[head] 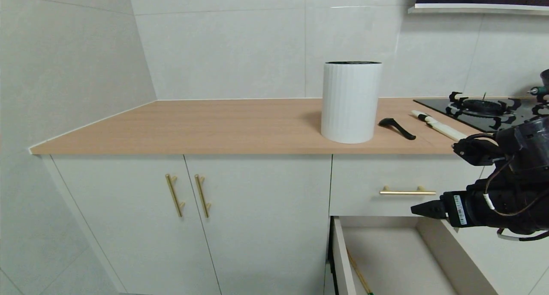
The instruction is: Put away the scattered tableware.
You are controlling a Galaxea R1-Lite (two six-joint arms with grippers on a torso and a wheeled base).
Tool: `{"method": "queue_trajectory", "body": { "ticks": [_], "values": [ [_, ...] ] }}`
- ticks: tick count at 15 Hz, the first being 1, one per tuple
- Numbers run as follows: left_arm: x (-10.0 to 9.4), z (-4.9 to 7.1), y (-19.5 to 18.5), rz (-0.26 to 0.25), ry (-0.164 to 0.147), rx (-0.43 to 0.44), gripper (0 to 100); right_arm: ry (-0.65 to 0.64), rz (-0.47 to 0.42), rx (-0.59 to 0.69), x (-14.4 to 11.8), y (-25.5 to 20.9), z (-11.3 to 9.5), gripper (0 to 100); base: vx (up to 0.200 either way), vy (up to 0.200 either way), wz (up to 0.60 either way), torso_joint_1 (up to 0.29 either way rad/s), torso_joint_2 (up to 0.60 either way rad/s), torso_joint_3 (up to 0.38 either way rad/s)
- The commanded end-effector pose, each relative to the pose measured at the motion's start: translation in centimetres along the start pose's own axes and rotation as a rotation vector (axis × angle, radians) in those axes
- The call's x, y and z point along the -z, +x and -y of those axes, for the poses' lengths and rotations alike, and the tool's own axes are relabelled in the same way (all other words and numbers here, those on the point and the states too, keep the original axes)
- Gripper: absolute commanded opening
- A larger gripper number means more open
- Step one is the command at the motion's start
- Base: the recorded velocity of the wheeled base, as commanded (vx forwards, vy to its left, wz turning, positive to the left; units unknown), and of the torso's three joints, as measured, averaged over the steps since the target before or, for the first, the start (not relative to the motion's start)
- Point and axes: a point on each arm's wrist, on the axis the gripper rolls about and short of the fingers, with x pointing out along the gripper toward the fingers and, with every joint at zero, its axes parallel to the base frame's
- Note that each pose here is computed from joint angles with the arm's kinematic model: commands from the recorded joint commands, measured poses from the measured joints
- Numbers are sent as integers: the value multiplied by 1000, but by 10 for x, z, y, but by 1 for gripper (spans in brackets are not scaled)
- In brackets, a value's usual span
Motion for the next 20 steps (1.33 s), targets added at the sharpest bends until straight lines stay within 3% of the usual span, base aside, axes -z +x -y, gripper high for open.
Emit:
{"method": "queue_trajectory", "body": {
  "ticks": [1,10,13,17,20],
  "values": [
    [0,0,0,1,0,-1,100,-1,-6,2,1,1,0,100,0,0,0,168,-481,-286],
    [0,0,0,1,0,-1,100,-10,-24,-2,5,7,-2,100,0,0,0,192,-467,-285],
    [0,0,0,1,0,-1,100,-15,25,-4,1,8,-1,100,0,0,0,211,-478,-269],
    [0,0,0,1,0,-1,100,-66,206,57,-34,60,17,100,0,0,0,48,-113,-64],
    [0,0,0,1,0,-1,100,-21,262,106,-72,117,41,100,0,0,0,0,0,0]
  ]
}}
